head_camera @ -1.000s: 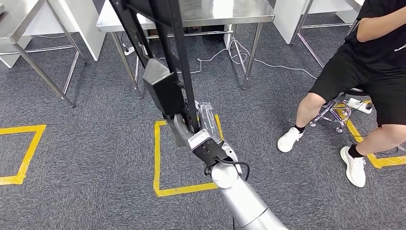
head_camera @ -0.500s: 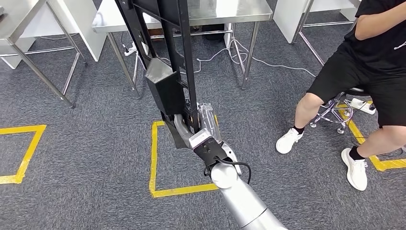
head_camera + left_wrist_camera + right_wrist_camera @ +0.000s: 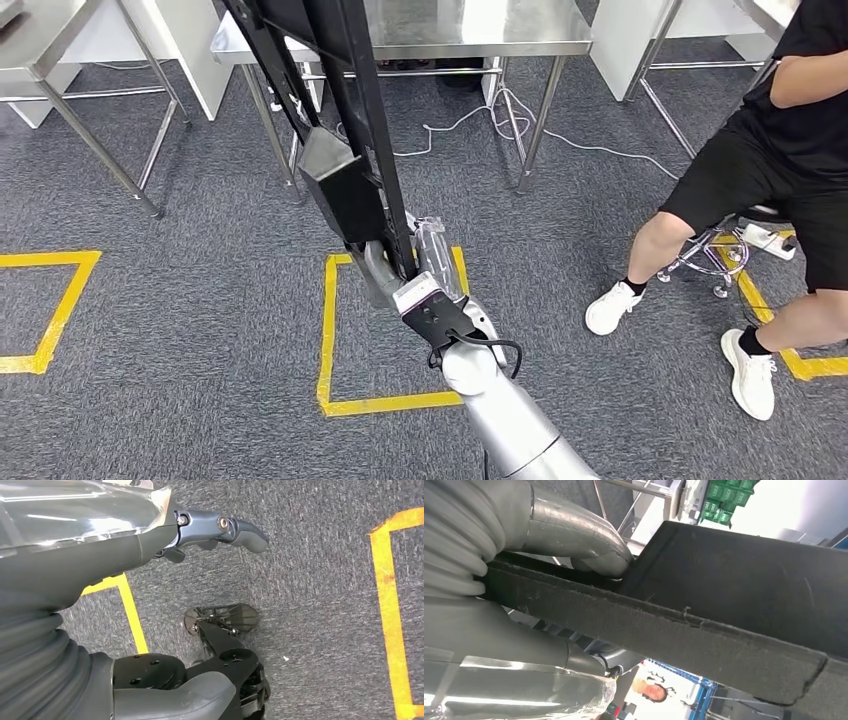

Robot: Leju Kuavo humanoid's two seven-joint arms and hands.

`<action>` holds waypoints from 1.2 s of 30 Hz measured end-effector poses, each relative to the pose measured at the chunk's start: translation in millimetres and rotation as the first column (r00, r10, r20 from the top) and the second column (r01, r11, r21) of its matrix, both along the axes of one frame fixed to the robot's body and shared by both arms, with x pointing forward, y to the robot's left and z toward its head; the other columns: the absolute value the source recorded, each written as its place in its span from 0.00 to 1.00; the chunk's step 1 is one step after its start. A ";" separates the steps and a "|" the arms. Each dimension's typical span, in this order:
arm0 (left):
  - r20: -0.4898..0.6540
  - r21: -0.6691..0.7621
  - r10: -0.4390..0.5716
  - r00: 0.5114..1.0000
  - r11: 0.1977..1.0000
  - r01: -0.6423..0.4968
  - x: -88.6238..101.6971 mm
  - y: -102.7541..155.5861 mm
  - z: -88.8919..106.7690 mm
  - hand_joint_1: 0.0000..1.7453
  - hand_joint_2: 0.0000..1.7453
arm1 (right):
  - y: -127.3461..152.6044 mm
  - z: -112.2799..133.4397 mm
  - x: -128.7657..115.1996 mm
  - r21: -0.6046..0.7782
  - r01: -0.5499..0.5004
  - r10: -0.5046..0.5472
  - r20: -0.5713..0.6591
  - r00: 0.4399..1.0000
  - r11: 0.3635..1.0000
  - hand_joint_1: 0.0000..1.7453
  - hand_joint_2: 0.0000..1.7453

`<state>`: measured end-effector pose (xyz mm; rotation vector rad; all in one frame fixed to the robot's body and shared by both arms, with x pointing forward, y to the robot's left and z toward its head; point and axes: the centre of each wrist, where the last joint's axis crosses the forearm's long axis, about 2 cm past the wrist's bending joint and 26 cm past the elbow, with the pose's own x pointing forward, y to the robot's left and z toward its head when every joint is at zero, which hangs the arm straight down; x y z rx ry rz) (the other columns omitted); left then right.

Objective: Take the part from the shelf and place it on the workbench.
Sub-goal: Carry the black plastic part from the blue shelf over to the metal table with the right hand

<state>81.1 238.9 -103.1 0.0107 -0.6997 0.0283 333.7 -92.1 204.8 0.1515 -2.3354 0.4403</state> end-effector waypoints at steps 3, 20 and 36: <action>-0.003 -0.001 -0.002 1.000 1.000 0.002 0.3 -0.5 0.1 0.00 1.00 | -0.5 -0.3 0.1 -0.001 0.001 -0.001 0.000 1.000 1.000 1.00 1.00; -0.010 0.003 -0.018 1.000 1.000 0.018 1.7 -0.2 0.3 0.00 1.00 | 1.4 -1.6 -4.0 0.007 0.004 -0.004 -0.005 1.000 1.000 1.00 1.00; -0.010 -0.003 -0.019 1.000 1.000 0.019 2.9 -3.7 0.9 0.00 1.00 | -1.0 -1.3 -3.1 0.002 0.006 -0.006 0.001 1.000 1.000 1.00 1.00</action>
